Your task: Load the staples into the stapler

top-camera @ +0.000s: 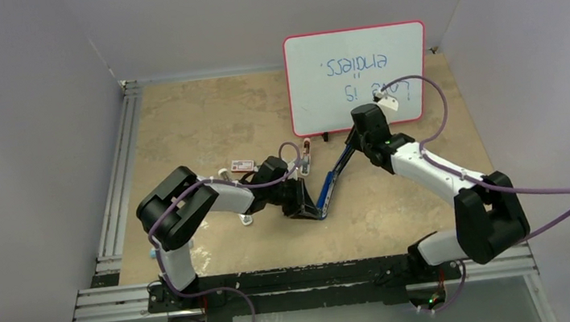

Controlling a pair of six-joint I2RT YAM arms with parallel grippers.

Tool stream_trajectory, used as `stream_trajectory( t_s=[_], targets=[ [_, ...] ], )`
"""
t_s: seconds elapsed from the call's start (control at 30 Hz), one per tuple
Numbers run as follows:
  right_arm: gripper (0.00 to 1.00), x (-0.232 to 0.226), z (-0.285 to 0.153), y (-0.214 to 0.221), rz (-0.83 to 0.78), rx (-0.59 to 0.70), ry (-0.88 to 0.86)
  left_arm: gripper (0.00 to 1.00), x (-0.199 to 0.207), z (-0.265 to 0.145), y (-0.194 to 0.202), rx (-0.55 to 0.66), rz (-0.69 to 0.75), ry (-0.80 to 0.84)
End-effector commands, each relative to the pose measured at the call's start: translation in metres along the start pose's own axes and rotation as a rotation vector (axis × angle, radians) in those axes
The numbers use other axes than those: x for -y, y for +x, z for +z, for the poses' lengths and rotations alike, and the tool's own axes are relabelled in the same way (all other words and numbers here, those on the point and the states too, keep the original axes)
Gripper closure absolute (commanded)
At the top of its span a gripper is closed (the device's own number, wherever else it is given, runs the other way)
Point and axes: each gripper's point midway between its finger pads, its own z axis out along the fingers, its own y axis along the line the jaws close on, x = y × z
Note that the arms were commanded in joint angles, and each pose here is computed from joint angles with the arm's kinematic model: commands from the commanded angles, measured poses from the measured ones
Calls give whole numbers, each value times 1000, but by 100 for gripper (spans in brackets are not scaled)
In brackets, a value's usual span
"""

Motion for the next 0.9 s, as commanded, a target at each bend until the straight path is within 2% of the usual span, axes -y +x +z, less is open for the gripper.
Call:
stream_trajectory(
  t_s=[0.0,0.3,0.67,0.87],
  targets=[
    [59,-7,0,-23,-57,63,-29,98,-7,2,5,-23,24,-31],
    [52,-8,13,-3,-90,-11,-36,97,-8,3,5,-22,19,-31],
    [24,-28,-5,4,-98,-58,-188,100,-3,3,8,-36,-6,-6],
    [20,-25,-5,18,-98,-80,-215,100,3,2,8,-46,-15,17]
  ],
)
